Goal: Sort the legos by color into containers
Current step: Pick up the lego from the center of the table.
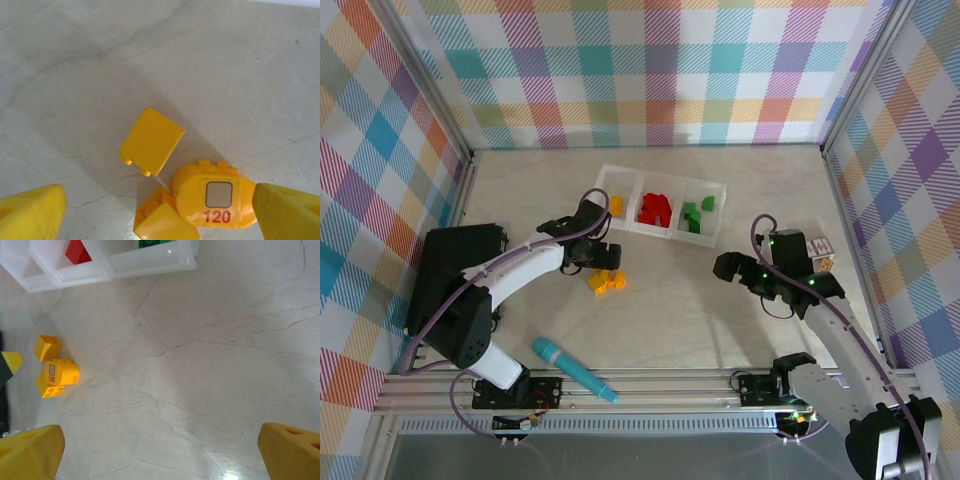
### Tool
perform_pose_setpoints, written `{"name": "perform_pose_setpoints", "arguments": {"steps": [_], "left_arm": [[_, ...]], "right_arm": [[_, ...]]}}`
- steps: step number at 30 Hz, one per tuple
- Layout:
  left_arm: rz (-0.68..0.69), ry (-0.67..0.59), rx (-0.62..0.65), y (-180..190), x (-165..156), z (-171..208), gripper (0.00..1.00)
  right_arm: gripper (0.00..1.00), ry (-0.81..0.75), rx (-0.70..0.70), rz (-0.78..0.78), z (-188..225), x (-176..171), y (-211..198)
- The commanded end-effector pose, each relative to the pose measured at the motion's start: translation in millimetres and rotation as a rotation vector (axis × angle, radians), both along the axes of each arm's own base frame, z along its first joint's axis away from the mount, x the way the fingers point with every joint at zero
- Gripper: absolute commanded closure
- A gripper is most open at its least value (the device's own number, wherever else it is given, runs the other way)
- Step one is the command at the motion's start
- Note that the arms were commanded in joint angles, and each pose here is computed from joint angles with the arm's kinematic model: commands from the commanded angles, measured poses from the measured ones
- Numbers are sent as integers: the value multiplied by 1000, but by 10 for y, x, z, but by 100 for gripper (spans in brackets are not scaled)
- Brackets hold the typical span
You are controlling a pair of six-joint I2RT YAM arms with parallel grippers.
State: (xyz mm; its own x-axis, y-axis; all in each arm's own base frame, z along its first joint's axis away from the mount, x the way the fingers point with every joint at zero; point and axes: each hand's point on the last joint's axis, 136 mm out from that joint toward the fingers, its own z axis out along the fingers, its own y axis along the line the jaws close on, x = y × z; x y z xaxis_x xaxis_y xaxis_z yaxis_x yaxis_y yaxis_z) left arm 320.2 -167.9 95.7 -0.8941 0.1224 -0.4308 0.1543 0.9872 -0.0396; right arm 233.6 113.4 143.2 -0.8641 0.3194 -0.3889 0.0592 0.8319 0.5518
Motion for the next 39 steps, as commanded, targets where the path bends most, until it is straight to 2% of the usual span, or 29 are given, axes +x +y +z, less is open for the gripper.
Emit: {"name": "perform_pose_setpoints", "arguments": {"steps": [1, 6, 13, 17, 33, 39], "left_arm": [[-116, 14, 28, -57, -32, 59, 5], [-147, 83, 109, -41, 23, -96, 13], [-141, 111, 142, -56, 139, -253, 21], [-108, 135, 164, 17, 210, -337, 29], [-95, 166, 162, 65, 336, -513, 31], [-83, 173, 162, 75, 387, -589, 36]], "right_arm": [[1, 20, 25, 2, -9, -37, 25], [1, -7, -2, -1, 36, -69, -27], [1, -9, -26, -3, 32, -122, -73], [1, -2, -37, -6, 3, -151, -96], [1, -20, -66, -28, 2, -213, -176], [1, -16, -69, -29, -17, -213, -180]]}}
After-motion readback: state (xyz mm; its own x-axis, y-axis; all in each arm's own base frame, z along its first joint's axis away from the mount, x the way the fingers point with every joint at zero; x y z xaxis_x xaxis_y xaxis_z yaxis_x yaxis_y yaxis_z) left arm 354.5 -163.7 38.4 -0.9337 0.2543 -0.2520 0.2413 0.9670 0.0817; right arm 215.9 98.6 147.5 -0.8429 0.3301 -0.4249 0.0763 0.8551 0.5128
